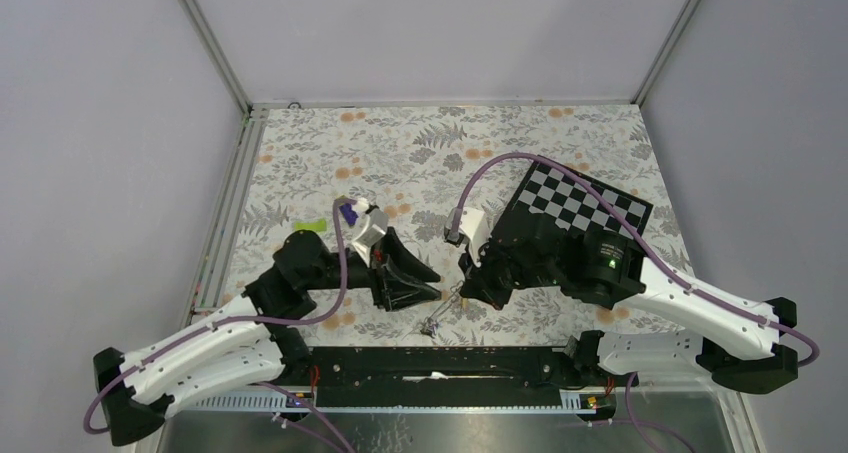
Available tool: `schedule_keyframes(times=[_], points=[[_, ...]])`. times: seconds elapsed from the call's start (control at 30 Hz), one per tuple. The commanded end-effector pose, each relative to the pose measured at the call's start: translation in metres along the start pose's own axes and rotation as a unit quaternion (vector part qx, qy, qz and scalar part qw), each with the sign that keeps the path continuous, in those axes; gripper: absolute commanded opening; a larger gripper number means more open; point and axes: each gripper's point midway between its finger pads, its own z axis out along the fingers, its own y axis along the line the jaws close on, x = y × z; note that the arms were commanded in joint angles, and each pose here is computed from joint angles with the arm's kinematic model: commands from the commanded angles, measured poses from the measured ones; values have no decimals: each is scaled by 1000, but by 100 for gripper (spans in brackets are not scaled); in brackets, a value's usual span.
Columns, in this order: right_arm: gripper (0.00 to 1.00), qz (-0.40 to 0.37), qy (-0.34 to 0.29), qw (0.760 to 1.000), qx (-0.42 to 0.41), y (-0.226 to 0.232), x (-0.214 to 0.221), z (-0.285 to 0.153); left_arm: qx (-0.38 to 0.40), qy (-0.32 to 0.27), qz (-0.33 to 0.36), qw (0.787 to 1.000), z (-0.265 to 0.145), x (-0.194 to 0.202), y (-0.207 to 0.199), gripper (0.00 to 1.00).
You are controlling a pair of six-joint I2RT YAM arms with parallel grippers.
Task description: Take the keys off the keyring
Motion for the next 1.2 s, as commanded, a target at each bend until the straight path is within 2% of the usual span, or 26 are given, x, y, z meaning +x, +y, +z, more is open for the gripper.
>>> schedule_keyframes(times=[0.0, 0.1, 0.47, 0.57, 0.7, 1.07, 1.1, 1.17], points=[[0, -11, -76, 997, -8, 7, -40, -15, 53, -8, 34, 998, 14, -16, -27, 38], [0, -11, -81, 996, -20, 12, -43, -17, 47, 5, 37, 998, 22, -10, -24, 30], [0, -10, -90, 994, -61, 26, -46, -22, 42, 6, 45, 998, 29, -10, -22, 23], [0, -12, -92, 993, -67, 29, -47, -21, 46, 4, 48, 998, 31, -11, -22, 15], [0, -12, -91, 994, -67, 28, -46, -20, 50, 7, 48, 998, 33, -10, -22, 0], [0, -15, -93, 993, -65, 28, -41, -28, 37, 4, 67, 997, 23, -12, -23, 0], [0, -16, -93, 993, -67, 28, -40, -28, 32, 2, 70, 997, 21, -14, -23, 5], [0, -18, -93, 993, -71, 29, -39, -30, 26, -1, 73, 997, 19, -15, -22, 23]])
